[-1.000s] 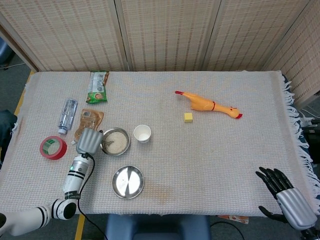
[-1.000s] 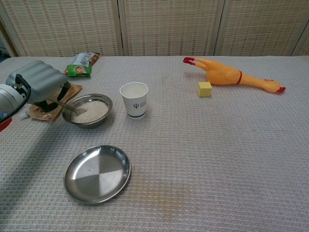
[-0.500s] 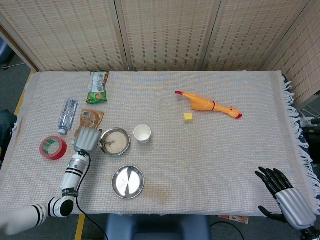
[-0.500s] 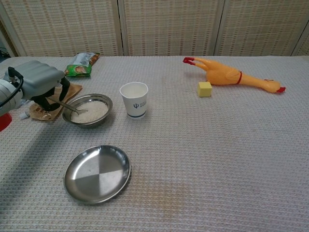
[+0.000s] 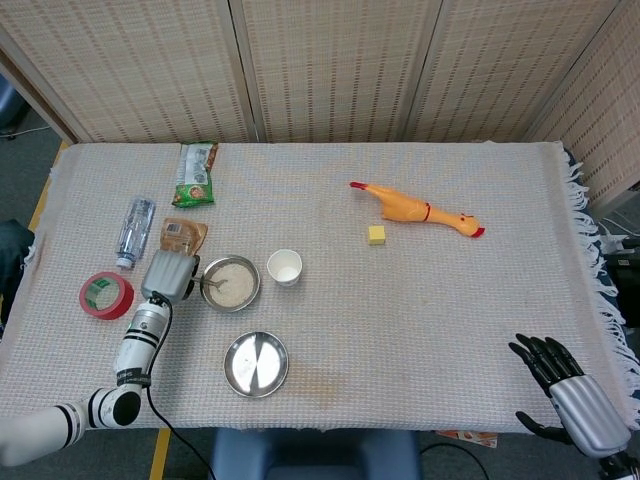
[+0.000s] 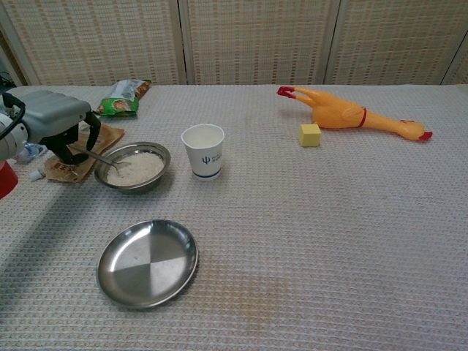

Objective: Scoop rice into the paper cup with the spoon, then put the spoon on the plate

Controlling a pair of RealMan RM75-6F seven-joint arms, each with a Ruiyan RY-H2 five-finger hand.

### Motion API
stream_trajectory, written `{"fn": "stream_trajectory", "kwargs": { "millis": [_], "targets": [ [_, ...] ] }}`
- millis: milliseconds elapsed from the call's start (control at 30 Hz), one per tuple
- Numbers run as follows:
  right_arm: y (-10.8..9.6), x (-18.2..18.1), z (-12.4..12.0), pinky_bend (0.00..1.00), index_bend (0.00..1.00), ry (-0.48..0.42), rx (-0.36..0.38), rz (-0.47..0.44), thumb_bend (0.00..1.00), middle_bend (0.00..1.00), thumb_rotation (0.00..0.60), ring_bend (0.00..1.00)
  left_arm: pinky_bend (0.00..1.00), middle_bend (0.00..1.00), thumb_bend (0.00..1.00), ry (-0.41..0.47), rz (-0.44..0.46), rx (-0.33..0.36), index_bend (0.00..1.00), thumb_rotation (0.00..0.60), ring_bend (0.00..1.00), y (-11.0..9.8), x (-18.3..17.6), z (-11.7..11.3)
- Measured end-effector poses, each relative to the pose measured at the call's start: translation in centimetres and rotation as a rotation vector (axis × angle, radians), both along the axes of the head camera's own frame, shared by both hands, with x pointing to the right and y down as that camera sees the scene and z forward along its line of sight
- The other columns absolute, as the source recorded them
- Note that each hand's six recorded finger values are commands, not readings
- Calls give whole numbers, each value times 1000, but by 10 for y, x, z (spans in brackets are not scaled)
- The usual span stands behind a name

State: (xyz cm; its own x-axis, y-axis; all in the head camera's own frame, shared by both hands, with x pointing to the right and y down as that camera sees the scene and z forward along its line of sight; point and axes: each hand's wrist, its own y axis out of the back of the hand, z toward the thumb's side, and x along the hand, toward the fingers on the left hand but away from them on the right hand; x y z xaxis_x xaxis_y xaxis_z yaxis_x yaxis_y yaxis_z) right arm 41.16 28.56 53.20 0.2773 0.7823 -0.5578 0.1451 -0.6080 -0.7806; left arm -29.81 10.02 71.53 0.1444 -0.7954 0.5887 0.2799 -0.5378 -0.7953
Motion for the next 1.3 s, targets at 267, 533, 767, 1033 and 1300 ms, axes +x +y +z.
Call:
{"fn": "stream_trajectory", "kwargs": {
  "millis": [267, 533, 767, 1033, 1300],
  "targets": [
    [0, 0, 0, 0, 0, 1, -3, -2, 119, 0, 600, 0, 1000, 1000, 703, 29, -27, -5, 897, 600, 1000, -8, -4, -8],
    [0, 0, 1, 0, 0, 2, -7, -5, 119, 0, 600, 0, 1000, 1000, 708, 71, -84, -63, 903, 600, 1000, -12, -7, -9],
    [1, -1, 1, 0, 0, 2, -8, -8, 118, 0, 600, 0, 1000, 1000, 708, 141, -186, -152, 903, 600, 1000, -23, -12, -16],
    [1, -1, 2, 0, 0, 2, -12, -8, 119, 0, 600, 0, 1000, 1000, 708, 203, -237, -209, 904, 600, 1000, -29, -10, -22],
    [1, -1, 2, 0, 0, 3, -15, -10, 118, 0, 600, 0, 1000, 1000, 707, 250, -247, -244, 906, 600, 1000, -32, -1, -29]
  ]
}}
